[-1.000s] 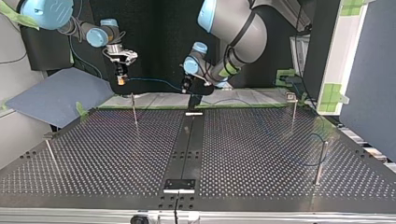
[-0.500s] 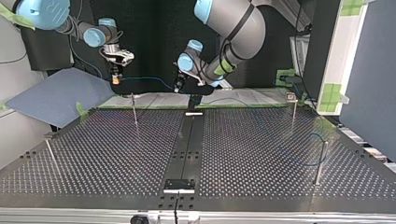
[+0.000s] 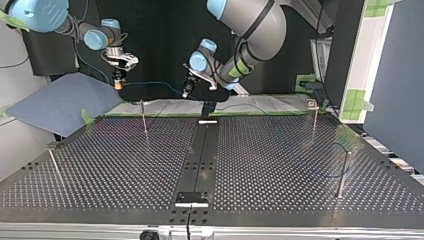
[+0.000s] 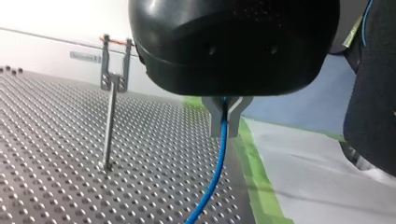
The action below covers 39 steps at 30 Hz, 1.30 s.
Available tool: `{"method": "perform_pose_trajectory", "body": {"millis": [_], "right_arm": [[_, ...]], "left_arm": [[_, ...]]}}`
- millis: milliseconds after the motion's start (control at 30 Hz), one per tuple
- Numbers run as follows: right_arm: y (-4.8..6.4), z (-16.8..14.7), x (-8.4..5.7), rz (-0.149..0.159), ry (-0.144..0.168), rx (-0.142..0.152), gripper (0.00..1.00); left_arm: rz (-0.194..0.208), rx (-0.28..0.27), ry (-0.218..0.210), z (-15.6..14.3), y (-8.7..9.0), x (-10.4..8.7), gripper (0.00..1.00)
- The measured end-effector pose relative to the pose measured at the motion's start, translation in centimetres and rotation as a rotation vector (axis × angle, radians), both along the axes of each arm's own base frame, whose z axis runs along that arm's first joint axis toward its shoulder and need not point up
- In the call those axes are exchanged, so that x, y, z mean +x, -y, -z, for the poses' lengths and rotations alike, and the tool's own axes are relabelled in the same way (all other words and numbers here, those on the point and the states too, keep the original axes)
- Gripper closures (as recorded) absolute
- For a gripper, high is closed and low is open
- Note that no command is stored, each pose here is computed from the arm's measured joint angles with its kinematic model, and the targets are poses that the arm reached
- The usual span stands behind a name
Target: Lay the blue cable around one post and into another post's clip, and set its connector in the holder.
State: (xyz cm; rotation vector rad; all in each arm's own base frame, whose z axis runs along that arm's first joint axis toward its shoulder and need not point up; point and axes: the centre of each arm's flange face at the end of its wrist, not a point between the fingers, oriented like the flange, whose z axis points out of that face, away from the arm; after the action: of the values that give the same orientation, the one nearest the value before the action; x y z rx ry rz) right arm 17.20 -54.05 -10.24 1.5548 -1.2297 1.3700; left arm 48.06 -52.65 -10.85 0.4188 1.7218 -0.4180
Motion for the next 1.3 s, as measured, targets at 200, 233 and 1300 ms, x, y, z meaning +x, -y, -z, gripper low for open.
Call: {"method": "perform_pose_trajectory", "body": {"millis": [200, 233, 1300], "right_arm": [[0.1, -0.2, -1.0, 0.005, 0.002, -0.002, 1.0], [0.0, -0.3, -1.2, 0.005, 0.003, -0.004, 1.0], [3.5, -5.4, -7.6, 0.057, 0.125, -0.115, 1.0]], "left_arm": [[0.021, -0.005, 0.006, -0.6, 0.9, -0.7, 1.0], [0.027, -0.005, 0.006, -0.6, 1.1, -0.9, 1.0], [0.058, -0.057, 0.032, -4.6, 3.7, -1.9, 1.0]]}}
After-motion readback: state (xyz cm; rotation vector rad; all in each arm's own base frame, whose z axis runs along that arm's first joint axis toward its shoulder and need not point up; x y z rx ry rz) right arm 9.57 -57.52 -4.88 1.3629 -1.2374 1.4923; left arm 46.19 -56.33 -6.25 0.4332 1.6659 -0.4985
